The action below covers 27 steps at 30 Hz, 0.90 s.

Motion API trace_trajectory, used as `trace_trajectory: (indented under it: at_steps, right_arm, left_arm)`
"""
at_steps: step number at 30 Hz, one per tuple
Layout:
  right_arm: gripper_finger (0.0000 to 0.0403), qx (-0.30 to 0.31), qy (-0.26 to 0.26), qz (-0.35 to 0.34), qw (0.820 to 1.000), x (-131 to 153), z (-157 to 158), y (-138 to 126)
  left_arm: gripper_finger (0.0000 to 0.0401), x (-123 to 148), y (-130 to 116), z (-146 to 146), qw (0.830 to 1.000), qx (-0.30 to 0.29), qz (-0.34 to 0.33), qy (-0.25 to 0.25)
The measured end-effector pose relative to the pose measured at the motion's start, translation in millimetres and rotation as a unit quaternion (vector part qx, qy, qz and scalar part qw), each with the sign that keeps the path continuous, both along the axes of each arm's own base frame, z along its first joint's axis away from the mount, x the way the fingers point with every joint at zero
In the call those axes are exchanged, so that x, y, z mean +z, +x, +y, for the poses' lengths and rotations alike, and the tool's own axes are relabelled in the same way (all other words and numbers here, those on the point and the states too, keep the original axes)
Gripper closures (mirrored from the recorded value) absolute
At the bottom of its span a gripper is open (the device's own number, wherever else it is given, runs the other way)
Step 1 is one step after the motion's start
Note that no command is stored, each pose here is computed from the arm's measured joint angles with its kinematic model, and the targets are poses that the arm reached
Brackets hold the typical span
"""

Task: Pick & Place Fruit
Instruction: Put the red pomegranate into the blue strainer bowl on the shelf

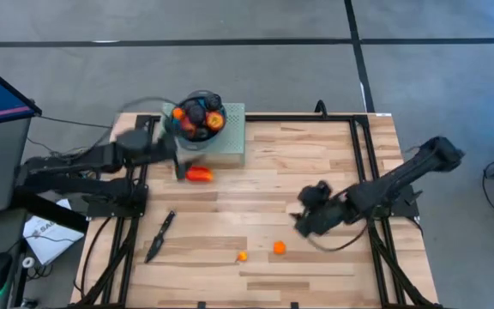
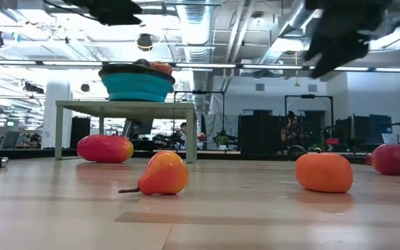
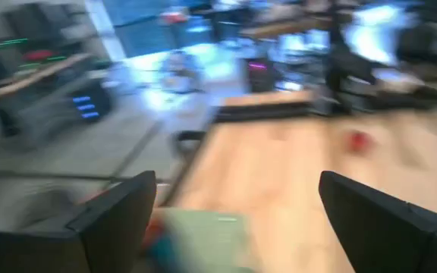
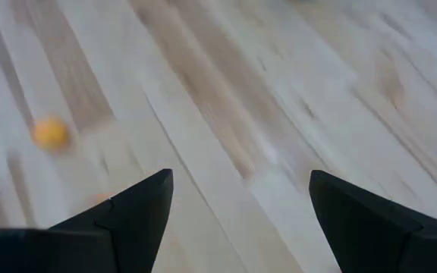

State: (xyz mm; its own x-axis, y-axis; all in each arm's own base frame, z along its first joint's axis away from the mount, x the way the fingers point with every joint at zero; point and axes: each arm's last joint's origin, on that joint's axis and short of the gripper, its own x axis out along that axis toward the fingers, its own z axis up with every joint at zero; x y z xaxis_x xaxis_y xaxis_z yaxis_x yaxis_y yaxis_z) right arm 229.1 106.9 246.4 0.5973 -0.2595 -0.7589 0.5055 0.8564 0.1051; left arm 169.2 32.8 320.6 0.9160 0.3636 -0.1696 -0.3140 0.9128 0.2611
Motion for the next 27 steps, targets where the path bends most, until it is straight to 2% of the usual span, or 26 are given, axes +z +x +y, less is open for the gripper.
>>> trace_trajectory:
  at_steps: [2,5,9,12,17,27]
  right_arm:
    - [0.0100,0.015,0.015,0.043,0.999,8.1,-11.4,-15.4]
    - [0.0100,0.031,0.028,0.080,0.996,3.5,-18.5,-31.7]
    - [0.0100,0.046,0.016,0.108,0.993,-21.4,-16.1,-42.8]
    - [0.0100,0.011,0.008,0.157,0.987,-44.7,-22.2,-49.1]
    - [0.0100,-0.031,0.047,0.248,0.967,-61.5,-41.8,-45.7]
    - [0.0102,0.030,0.090,0.342,0.935,-82.9,-63.3,-30.1]
  left_arm:
    - [0.0048,-13.6,8.3,-16.5,0.999,-0.032,0.023,0.005]
    - [0.0059,-35.2,21.9,-37.1,0.997,-0.054,0.060,0.010]
    - [0.0067,-58.8,37.9,-56.7,0.995,-0.058,0.083,0.004]
    - [0.0072,-71.0,46.1,-66.4,0.993,-0.068,0.093,-0.010]
    - [0.0079,-80.0,51.0,-75.8,0.991,-0.075,0.104,-0.035]
    - [0.0092,-79.7,50.7,-83.2,0.990,-0.091,0.094,-0.060]
